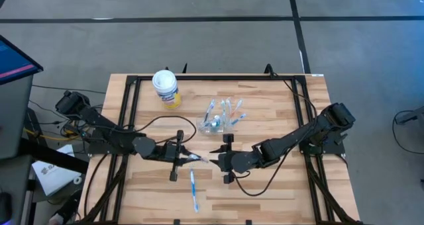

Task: Pick & Place toothbrushing station
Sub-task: Put the purple toothbrush into the transparent organizer

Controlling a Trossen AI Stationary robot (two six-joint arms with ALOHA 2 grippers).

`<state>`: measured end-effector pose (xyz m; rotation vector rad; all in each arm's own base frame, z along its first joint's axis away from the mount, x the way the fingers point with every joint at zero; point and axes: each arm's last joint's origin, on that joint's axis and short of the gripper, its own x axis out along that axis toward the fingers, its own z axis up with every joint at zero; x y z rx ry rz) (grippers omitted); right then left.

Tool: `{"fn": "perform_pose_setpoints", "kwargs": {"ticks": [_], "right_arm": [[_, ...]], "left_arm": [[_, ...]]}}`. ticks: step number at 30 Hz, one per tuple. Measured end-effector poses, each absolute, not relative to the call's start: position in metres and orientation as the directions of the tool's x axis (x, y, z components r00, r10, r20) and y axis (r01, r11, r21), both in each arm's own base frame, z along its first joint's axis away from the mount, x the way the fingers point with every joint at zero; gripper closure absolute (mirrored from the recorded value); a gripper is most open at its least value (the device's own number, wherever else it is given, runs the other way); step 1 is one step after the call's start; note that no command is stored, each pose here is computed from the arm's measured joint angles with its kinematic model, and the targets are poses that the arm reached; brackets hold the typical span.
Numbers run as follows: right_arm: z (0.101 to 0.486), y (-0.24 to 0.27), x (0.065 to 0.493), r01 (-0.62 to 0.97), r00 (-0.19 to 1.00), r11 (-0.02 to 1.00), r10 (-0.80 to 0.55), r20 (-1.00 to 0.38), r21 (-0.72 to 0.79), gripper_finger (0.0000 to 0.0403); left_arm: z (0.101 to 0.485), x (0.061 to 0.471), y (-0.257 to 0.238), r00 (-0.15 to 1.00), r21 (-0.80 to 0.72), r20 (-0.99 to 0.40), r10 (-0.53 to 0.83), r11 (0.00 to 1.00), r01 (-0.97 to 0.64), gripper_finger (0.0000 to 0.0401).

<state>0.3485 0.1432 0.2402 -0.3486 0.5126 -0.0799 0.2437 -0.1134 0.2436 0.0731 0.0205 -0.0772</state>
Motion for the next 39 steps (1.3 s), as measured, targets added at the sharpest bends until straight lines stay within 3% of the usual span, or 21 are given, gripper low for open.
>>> {"fn": "perform_pose_setpoints", "kwargs": {"ticks": [19,25,31,39], "right_arm": [[0.231,0.140,0.342,0.026,0.811,0.939,-0.221,-0.542,-0.343,0.0280],[0.231,0.139,0.341,0.026,0.805,0.940,-0.221,-0.550,-0.340,0.0280],[0.231,0.137,0.342,0.032,0.804,0.940,-0.226,-0.550,-0.340,0.0280],[0.230,0.132,0.344,0.045,0.800,0.943,-0.233,-0.553,-0.331,0.0280]], "left_arm": [[0.232,0.263,-0.050,0.975,0.027,-0.139,0.171,0.985,-0.169,0.0395],[0.242,0.249,-0.025,0.947,-0.012,-0.198,0.252,0.966,-0.260,0.0395],[0.260,0.234,-0.007,0.938,-0.039,-0.151,0.312,0.946,-0.321,0.0395],[0.245,0.242,0.007,0.913,-0.024,-0.217,0.346,0.933,-0.359,0.0395]]}}
